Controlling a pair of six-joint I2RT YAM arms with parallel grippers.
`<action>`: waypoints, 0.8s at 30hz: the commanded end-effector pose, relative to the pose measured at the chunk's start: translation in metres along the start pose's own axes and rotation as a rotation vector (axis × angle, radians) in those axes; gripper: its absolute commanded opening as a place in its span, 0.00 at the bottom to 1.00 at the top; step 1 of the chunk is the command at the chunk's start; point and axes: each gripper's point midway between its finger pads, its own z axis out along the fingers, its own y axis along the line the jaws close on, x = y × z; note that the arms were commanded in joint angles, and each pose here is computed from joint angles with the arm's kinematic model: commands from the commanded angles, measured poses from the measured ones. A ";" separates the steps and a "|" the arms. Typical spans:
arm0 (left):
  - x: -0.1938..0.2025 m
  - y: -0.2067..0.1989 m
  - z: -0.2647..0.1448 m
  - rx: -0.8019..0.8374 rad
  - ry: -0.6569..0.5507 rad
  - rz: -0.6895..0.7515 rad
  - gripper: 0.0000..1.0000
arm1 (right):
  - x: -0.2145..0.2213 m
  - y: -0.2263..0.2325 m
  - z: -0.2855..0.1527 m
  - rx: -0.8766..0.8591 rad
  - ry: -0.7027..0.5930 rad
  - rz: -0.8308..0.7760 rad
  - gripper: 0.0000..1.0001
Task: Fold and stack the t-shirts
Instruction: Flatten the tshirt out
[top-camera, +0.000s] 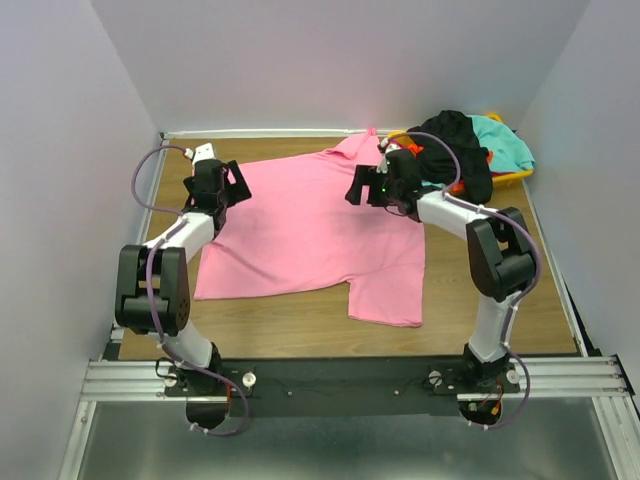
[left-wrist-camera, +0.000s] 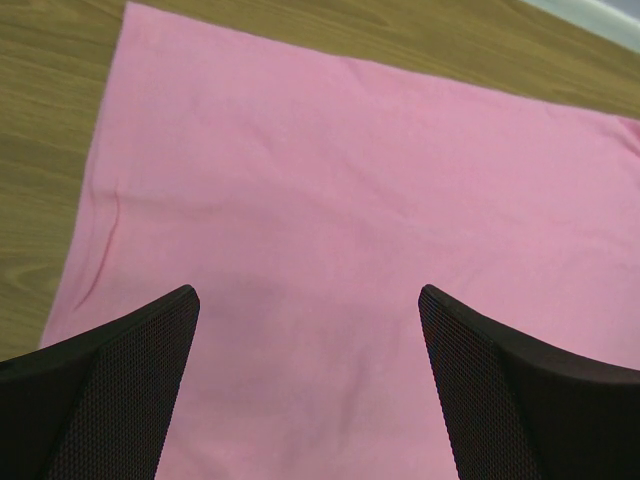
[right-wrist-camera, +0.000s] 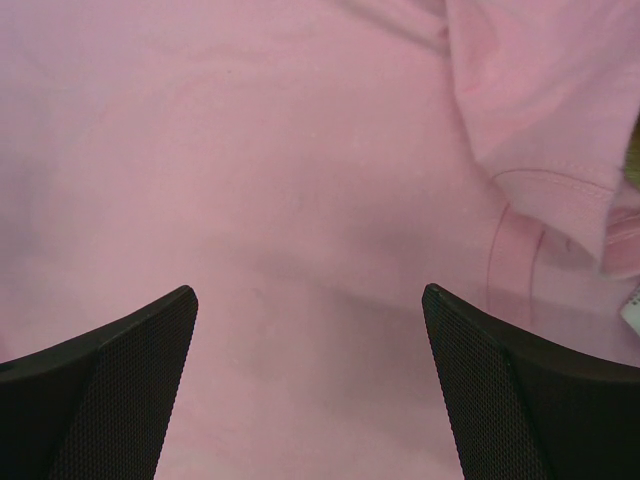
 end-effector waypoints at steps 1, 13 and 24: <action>0.013 -0.013 0.013 0.070 0.064 0.024 0.98 | 0.031 -0.007 0.019 0.029 0.063 0.007 1.00; 0.042 -0.010 0.037 0.012 0.161 0.082 0.98 | 0.044 -0.029 0.046 0.137 0.127 0.033 1.00; 0.059 -0.028 0.054 0.051 0.226 0.104 0.98 | 0.056 -0.046 0.077 0.198 0.183 0.070 1.00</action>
